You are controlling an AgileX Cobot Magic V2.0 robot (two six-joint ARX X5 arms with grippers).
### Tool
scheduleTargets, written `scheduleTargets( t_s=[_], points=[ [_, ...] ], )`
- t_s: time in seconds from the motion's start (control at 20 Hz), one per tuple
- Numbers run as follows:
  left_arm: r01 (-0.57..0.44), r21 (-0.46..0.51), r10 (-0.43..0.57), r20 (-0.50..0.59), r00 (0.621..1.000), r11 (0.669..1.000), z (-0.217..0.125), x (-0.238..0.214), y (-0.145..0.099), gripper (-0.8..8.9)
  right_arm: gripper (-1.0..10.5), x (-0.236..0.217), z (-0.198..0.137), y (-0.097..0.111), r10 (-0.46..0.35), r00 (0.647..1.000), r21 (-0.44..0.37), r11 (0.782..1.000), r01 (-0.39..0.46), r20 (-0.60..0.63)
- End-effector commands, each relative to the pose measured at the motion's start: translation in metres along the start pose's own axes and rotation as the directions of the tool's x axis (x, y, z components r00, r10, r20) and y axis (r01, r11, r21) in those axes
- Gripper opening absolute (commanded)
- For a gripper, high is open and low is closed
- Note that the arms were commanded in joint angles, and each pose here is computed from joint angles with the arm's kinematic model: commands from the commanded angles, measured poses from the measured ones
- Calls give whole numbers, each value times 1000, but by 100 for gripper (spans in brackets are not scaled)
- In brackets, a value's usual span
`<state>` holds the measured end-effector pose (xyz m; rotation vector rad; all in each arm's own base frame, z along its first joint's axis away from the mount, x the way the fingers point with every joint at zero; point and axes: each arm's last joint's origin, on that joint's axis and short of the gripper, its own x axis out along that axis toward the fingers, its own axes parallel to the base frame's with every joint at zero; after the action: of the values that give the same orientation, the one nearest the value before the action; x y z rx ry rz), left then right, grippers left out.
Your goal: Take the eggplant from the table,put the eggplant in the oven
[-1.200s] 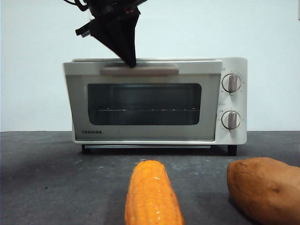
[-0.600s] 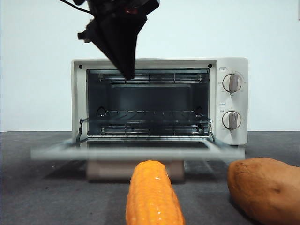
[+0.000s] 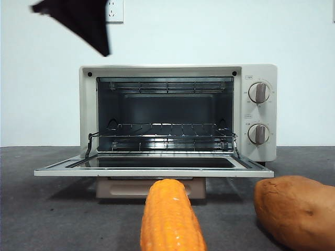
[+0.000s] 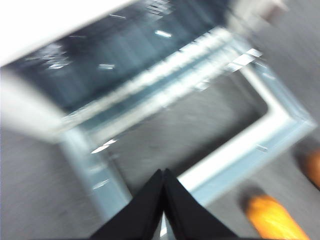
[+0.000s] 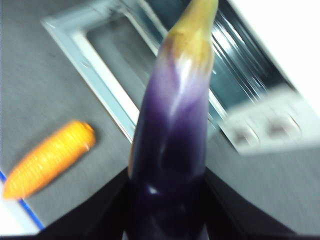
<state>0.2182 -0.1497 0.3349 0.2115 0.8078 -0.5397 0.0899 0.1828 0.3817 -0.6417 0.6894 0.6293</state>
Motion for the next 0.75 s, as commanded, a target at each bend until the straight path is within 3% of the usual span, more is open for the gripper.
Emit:
scheduleTargets(
  t_s=[0.05, 0.25, 0.35, 0.45, 0.75],
  points=[
    [-42, -109, 52, 90, 995, 993, -23, -13, 11, 6, 133, 21, 8, 14, 10, 1000, -132, 991, -9, 11],
    [-90, -263, 140, 180, 974, 961, -72, -26, 33, 6, 133, 70, 25, 28, -28, 999, -288, 957, 18, -32],
    [-123, -312, 188, 187, 964, 942, -91, -25, 43, 6, 133, 100, 36, 31, -50, 998, -378, 925, 36, -28],
    [-159, -362, 235, 175, 956, 919, -106, -19, 54, 6, 133, 129, 45, 30, -73, 997, -474, 879, 59, -12],
    [-178, -438, 268, 151, 952, 881, -124, -4, 75, 6, 172, 199, 64, 14, -203, 976, -525, 824, 211, 74]
  ],
)
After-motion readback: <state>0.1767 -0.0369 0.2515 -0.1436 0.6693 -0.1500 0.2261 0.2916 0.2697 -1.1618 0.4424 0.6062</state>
